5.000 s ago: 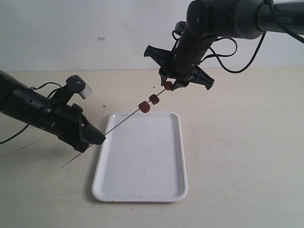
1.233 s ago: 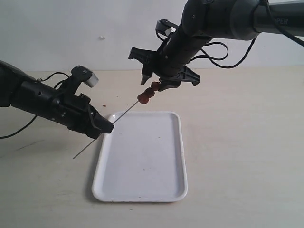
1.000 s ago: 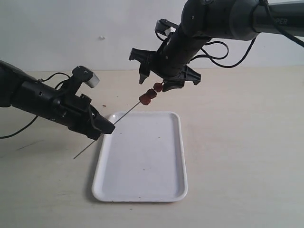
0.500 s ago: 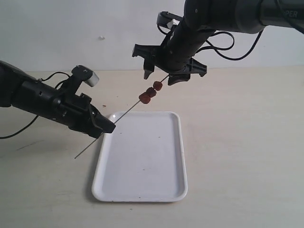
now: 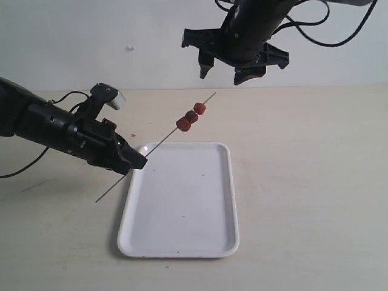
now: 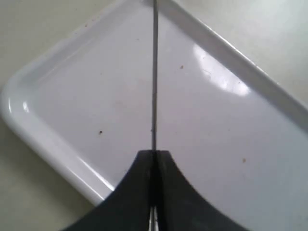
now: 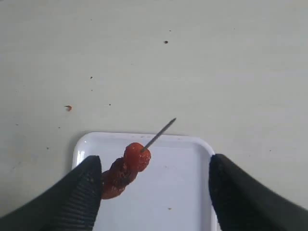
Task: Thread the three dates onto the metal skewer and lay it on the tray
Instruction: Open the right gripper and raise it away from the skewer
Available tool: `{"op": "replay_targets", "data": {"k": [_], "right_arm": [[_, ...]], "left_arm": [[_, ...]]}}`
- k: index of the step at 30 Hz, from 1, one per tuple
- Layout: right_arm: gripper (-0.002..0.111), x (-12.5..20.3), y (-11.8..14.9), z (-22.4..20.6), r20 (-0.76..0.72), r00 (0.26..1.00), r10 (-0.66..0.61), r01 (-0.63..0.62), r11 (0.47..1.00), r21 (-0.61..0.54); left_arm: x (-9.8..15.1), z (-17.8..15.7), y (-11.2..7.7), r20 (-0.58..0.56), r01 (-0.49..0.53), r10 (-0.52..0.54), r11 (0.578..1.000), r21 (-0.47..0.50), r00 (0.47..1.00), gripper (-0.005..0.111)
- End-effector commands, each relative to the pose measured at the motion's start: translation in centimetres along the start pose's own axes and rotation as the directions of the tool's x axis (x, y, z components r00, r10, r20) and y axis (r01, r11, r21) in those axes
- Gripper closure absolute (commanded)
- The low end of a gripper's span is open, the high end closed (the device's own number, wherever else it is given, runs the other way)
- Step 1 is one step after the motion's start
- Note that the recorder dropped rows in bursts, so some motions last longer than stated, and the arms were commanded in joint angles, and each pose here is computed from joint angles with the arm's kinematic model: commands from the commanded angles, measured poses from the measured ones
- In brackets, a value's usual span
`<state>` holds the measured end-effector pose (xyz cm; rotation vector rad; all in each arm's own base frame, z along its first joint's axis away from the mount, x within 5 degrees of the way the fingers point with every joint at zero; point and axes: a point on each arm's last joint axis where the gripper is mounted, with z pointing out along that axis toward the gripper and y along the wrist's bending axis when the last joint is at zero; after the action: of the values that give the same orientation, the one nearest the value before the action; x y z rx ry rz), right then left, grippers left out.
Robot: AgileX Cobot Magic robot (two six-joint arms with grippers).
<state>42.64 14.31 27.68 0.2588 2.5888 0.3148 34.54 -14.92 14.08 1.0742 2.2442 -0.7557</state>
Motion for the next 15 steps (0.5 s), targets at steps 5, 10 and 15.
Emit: {"op": "replay_targets", "data": {"k": [5, 10, 15], "right_arm": [[0.046, -0.3, -0.3, -5.7, 0.039, 0.999, -0.028, 0.026, 0.999, 0.036], [0.046, -0.3, -1.5, -11.0, 0.1, 0.993, -0.065, 0.052, 0.99, 0.13], [0.06, 0.5, -2.5, -17.8, 0.191, 0.979, -0.076, 0.047, 0.988, 0.149]], "left_arm": [[-0.4, 0.0, -0.1, 0.015, 0.04, -0.039, 0.999, -0.003, 0.999, 0.107], [-0.4, 0.0, -0.1, 0.015, 0.069, -0.069, 0.998, -0.002, 0.998, 0.107], [-0.4, 0.0, -0.2, 0.015, 0.121, -0.121, 0.993, 0.0, 0.993, 0.107]]}}
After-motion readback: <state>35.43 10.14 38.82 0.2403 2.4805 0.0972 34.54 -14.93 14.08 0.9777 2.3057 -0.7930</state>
